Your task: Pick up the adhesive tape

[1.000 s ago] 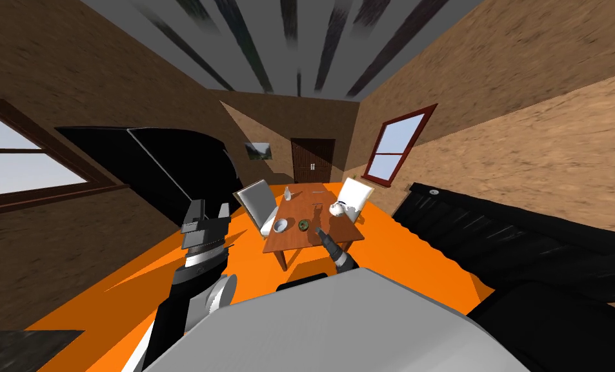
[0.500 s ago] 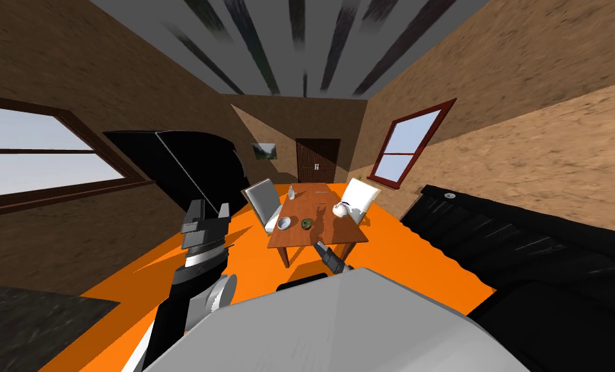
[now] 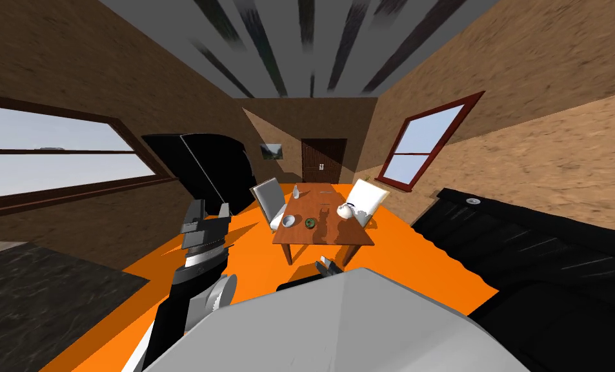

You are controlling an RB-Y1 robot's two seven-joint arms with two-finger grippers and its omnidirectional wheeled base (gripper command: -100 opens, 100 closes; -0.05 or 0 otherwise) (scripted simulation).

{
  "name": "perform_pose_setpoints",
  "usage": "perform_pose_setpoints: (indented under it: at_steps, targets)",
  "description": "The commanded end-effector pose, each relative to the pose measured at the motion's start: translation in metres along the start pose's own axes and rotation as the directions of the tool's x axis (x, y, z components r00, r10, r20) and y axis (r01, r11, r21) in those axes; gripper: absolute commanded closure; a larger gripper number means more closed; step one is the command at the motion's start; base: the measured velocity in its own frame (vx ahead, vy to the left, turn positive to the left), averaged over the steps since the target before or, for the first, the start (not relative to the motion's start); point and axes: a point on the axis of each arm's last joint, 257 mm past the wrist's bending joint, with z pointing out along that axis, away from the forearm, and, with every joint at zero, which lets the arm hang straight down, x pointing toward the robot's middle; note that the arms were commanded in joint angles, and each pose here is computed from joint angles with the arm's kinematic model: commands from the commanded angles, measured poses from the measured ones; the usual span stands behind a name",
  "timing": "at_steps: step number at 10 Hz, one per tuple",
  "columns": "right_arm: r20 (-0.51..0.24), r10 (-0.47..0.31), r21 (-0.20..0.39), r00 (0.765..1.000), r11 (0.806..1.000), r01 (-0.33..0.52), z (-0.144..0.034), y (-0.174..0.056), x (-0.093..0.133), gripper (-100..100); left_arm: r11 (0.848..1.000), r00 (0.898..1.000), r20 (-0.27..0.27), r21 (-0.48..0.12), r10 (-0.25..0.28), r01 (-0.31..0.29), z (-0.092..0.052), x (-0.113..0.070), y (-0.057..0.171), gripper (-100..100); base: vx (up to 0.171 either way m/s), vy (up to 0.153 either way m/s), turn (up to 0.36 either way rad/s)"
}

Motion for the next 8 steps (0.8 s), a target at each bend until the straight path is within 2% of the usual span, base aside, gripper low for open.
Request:
perform_pose_setpoints:
  at_steps: [1, 2, 3, 4, 5, 6, 7, 8]
  targets:
    - [-0.075, -0.051, 0.024, 0.996, 0.998, 0.053, -0.018, -0.016, 0.021, -100, 1.000, 1.000, 0.000, 0.000, 0.000, 0.000, 0.000, 0.000, 0.000, 0, -0.018, 0.027, 0.222]
    - [-0.103, -0.044, 0.048, 0.994, 0.998, 0.049, -0.026, -0.026, 0.034, -100, 1.000, 1.000, 0.000, 0.000, 0.000, 0.000, 0.000, 0.000, 0.000, 0, -0.016, 0.019, 0.107]
    - [-0.166, -0.089, 0.062, 0.982, 0.993, 0.100, -0.043, -0.039, 0.046, -100, 1.000, 1.000, 0.000, 0.000, 0.000, 0.000, 0.000, 0.000, 0.000, 0, -0.013, 0.035, 0.206]
    - [-0.183, -0.083, 0.072, 0.980, 0.993, 0.098, -0.048, -0.044, 0.053, -100, 1.000, 1.000, 0.000, 0.000, 0.000, 0.000, 0.000, 0.000, 0.000, 0, -0.010, 0.026, 0.110]
    - [-0.249, -0.128, 0.086, 0.960, 0.984, 0.154, -0.069, -0.060, 0.063, -100, 1.000, 1.000, 0.000, 0.000, 0.000, 0.000, 0.000, 0.000, 0.000, 0, -0.010, 0.034, 0.206]
    - [-0.272, -0.124, 0.106, 0.954, 0.982, 0.158, -0.078, -0.069, 0.071, -100, 1.000, 1.000, 0.000, 0.000, 0.000, 0.000, 0.000, 0.000, 0.000, 0, -0.006, 0.025, 0.117]
    - [-0.336, -0.166, 0.111, 0.927, 0.971, 0.214, -0.098, -0.083, 0.078, -100, 1.000, 1.000, 0.000, 0.000, 0.000, 0.000, 0.000, 0.000, 0.000, 0, 0.000, 0.035, 0.198]
    - [-0.362, -0.163, 0.135, 0.918, 0.965, 0.224, -0.111, -0.095, 0.084, -100, 1.000, 1.000, 0.000, 0.000, 0.000, 0.000, 0.000, 0.000, 0.000, 0, 0.001, 0.031, 0.159]
